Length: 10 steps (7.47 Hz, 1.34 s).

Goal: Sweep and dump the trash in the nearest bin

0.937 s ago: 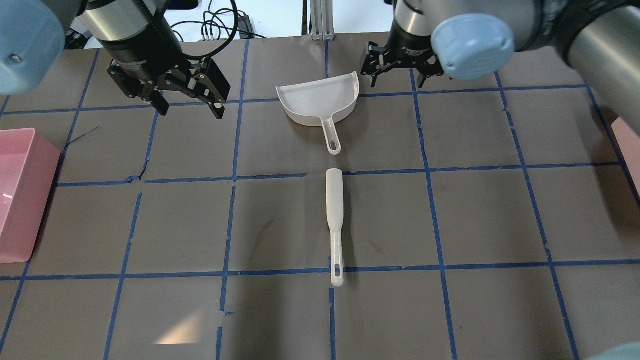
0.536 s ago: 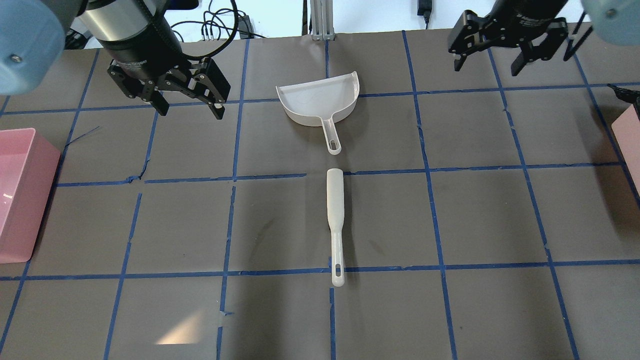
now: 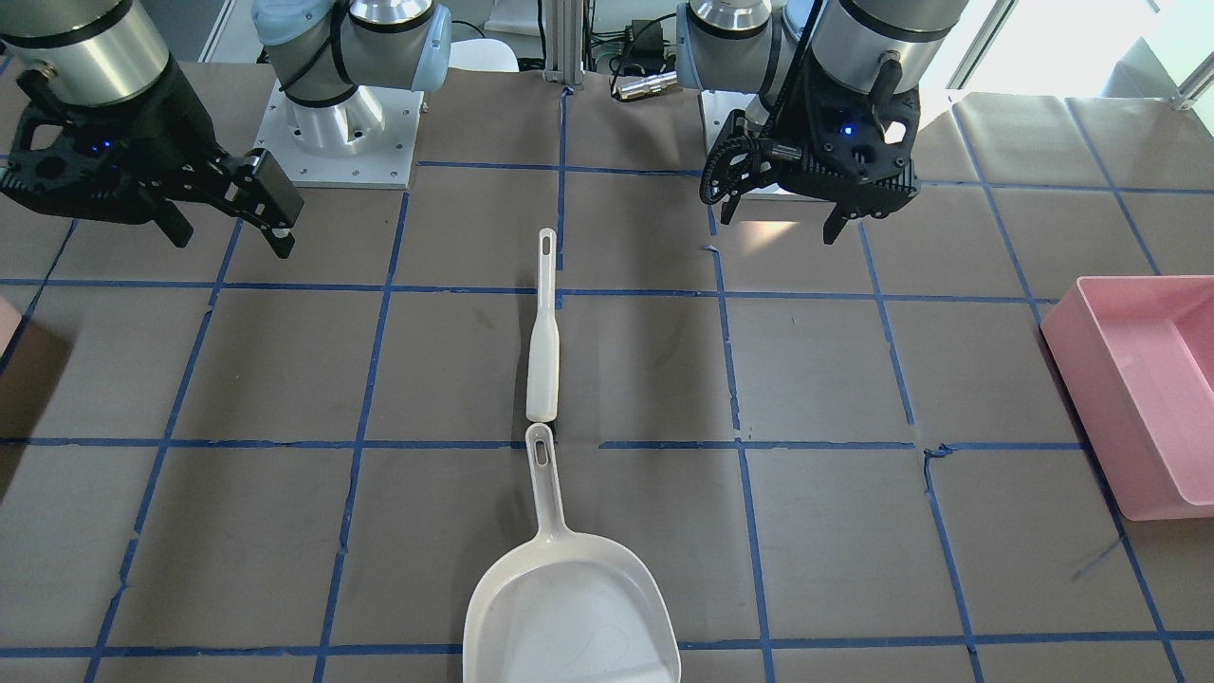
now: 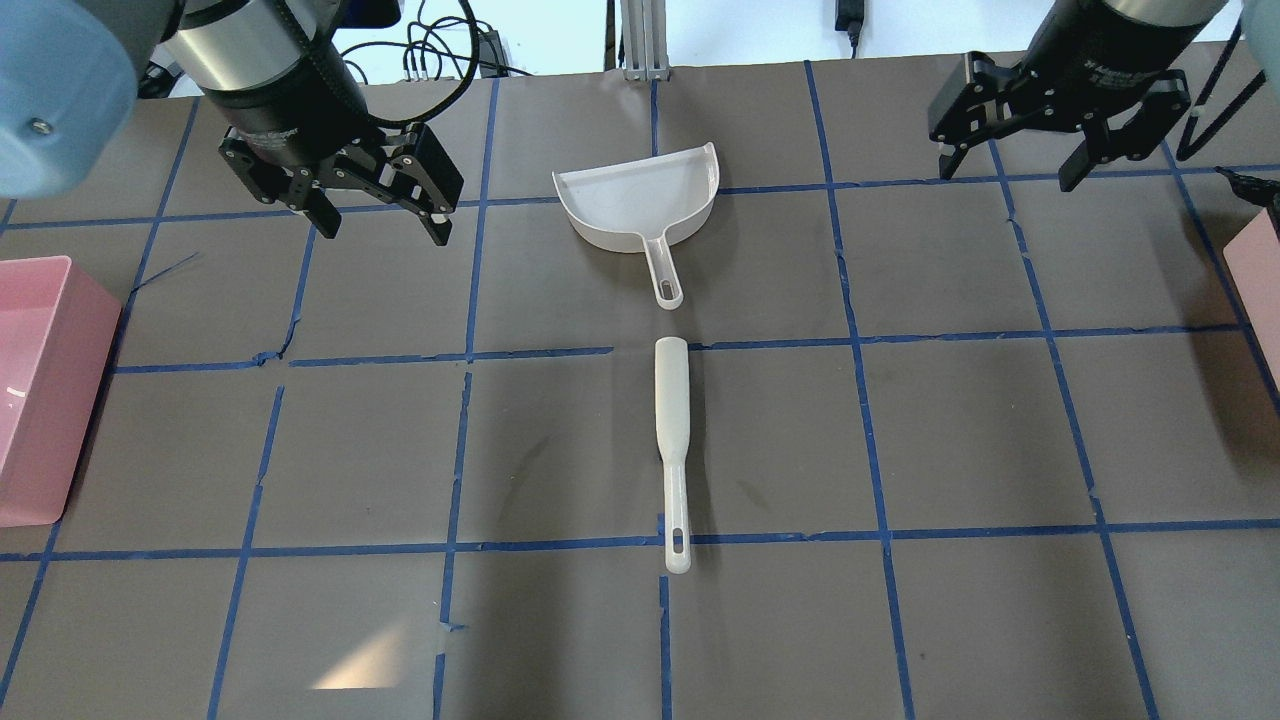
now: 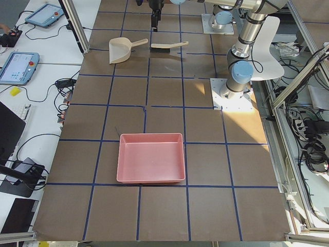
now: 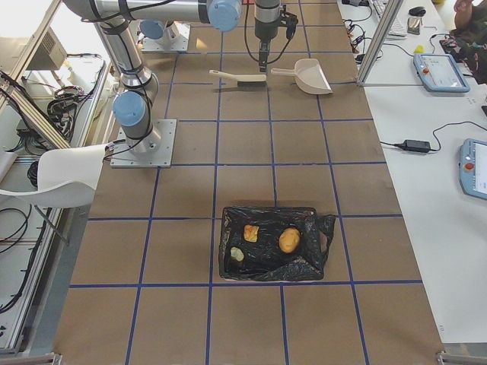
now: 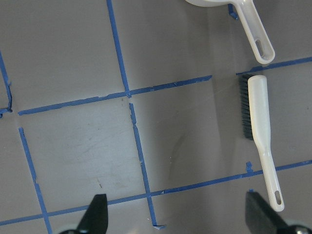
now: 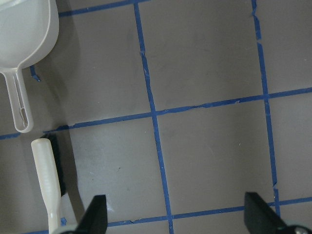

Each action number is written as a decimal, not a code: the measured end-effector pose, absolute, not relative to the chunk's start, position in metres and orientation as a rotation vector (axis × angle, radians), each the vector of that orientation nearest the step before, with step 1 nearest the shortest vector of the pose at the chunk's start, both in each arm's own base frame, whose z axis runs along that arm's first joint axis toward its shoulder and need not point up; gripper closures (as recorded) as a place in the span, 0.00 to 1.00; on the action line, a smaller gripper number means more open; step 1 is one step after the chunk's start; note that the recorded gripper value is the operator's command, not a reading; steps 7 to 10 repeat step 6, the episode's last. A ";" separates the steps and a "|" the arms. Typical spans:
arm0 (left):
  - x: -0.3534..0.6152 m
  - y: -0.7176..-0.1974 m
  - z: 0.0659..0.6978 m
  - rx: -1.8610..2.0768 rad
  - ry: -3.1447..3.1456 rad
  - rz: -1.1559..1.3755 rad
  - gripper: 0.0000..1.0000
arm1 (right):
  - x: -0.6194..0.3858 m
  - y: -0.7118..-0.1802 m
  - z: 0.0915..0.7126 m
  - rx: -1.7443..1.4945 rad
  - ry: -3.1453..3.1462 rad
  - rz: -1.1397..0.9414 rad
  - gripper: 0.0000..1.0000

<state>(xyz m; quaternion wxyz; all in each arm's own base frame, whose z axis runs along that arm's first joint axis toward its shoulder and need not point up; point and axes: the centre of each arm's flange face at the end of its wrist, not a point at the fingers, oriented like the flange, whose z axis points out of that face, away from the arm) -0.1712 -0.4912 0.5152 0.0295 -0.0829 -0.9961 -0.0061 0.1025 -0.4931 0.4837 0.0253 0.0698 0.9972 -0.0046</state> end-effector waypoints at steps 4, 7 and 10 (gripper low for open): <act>-0.171 -0.491 0.516 -0.255 -3.074 -0.017 0.00 | 0.140 -0.488 0.468 0.175 3.093 0.015 0.00; -0.171 -0.490 0.516 -0.255 -3.074 -0.015 0.00 | 0.143 -0.486 0.468 0.157 3.095 0.012 0.00; -0.171 -0.490 0.516 -0.255 -3.074 -0.015 0.00 | 0.143 -0.486 0.468 0.157 3.095 0.012 0.00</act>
